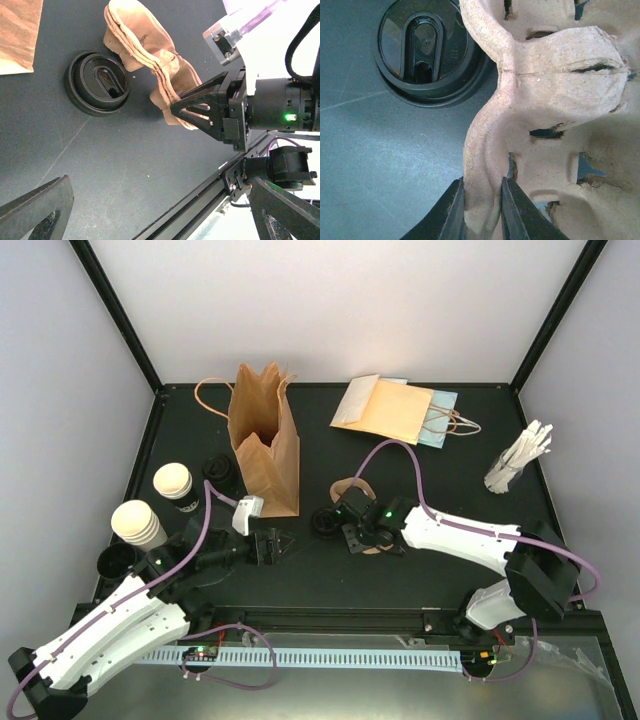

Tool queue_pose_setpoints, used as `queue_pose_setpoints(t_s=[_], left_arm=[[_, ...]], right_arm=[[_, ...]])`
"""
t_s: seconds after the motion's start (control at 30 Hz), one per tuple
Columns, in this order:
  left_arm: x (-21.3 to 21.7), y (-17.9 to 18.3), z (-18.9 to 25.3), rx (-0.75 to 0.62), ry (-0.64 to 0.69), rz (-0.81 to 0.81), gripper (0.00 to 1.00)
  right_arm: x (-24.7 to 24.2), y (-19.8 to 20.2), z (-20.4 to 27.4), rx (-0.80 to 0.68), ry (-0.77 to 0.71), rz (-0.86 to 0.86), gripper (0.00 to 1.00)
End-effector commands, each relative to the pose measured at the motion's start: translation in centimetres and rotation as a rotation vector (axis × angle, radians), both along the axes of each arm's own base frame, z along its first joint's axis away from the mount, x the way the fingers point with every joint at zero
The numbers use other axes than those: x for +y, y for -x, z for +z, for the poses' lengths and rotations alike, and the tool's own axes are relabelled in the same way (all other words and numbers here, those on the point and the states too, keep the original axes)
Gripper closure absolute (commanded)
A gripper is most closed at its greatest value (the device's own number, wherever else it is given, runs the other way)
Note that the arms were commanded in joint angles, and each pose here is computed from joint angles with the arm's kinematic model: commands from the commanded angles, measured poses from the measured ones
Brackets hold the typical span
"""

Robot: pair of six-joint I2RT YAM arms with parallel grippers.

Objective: Pack the takeout coffee

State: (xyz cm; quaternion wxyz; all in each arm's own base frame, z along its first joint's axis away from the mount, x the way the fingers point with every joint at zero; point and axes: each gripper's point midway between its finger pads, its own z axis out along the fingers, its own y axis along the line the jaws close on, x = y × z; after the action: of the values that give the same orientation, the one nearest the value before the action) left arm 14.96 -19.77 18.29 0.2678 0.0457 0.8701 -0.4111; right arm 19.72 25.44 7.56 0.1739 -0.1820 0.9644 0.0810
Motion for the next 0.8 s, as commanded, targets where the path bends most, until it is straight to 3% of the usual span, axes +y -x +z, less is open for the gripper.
queue_pose_setpoints(t_s=[0.0, 0.77], left_arm=[[-0.3, 0.0, 0.3, -0.003, 0.018, -0.005, 0.01], [-0.5, 0.1, 0.1, 0.009, 0.03, -0.01, 0.01]], right_arm=[[-0.1, -0.4, 1.8, -0.05, -0.027, -0.018, 0.8], [0.0, -0.5, 5.9, -0.083, -0.141, -0.024, 0.78]])
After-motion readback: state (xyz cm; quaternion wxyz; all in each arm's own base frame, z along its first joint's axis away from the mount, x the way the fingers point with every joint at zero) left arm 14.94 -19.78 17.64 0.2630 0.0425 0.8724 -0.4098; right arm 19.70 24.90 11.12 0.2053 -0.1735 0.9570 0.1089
